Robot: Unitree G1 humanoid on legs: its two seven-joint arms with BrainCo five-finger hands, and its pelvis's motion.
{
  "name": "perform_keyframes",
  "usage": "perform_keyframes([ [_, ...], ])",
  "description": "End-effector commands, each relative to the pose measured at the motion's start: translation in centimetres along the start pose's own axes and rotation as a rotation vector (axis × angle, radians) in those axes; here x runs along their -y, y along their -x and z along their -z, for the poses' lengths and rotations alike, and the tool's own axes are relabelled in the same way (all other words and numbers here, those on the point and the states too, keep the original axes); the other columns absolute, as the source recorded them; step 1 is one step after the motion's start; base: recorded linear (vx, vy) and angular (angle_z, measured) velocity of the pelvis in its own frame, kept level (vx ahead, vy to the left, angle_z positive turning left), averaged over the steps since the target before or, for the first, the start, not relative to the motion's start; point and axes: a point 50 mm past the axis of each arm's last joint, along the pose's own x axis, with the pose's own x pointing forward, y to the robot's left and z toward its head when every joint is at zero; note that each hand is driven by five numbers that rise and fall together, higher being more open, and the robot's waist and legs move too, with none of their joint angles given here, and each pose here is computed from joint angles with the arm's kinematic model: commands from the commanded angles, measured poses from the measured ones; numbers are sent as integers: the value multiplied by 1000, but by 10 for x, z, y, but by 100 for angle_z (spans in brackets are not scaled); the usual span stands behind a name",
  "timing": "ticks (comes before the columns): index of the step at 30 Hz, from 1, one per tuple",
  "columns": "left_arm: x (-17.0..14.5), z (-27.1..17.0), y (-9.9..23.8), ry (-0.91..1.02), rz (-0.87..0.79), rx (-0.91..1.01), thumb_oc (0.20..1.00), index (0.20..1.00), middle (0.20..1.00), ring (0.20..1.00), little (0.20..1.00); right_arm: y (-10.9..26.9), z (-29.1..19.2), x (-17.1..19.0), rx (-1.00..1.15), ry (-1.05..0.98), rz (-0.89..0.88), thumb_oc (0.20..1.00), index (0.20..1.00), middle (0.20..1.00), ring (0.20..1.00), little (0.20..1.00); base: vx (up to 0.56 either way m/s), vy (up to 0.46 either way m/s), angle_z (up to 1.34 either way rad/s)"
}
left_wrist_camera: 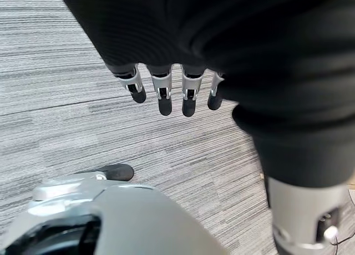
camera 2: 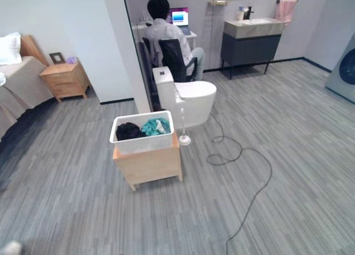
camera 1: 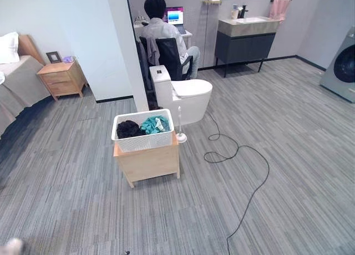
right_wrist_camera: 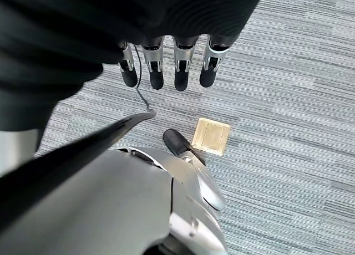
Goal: Grab the laundry basket,head to the washer,open it,put in the laundry and shut it.
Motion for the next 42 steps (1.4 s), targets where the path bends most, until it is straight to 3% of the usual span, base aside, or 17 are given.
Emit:
perform_keyframes([
  [1, -9, -35, -7, -1, -28, 85, 1000, 1000, 1000, 1000, 1000, 0, -9, 9, -6, 8, 9, 1000, 1000, 1000, 1000, 1000, -46, 42, -3],
  [8, -22, -44, -6, -48, -30, 98, 1000, 1000, 1000, 1000, 1000, 2, -11, 31, 11, -196, 53, 1000, 1000, 1000, 1000, 1000, 13, 115, -2],
  [15, -34, -43, -5, -18, -85, 95, 1000, 1000, 1000, 1000, 1000, 6, -14, 53, 67, -263, 116, 1000, 1000, 1000, 1000, 1000, 262, -56, -2],
  [27, -47, -44, -3, 63, -136, 103, 1000, 1000, 1000, 1000, 1000, 7, 20, 25, 15, -305, 50, 1000, 1000, 1000, 1000, 1000, 417, -357, 52],
  [30, -52, -50, -2, 93, -158, 132, 1000, 1000, 1000, 1000, 1000, 7, 5, 31, 85, -326, 72, 1000, 1000, 1000, 1000, 1000, 358, -400, 14],
  [38, -55, -82, 2, 84, -160, 273, 1000, 1000, 1000, 1000, 1000, 51, -63, 110, 524, -249, 304, 1000, 1000, 1000, 1000, 1000, 287, -42, 0],
  [42, -55, -81, 1, 83, -168, 267, 1000, 1000, 1000, 1000, 1000, 60, -81, 119, 594, -206, 337, 1000, 1000, 1000, 1000, 1000, 319, 124, 11],
])
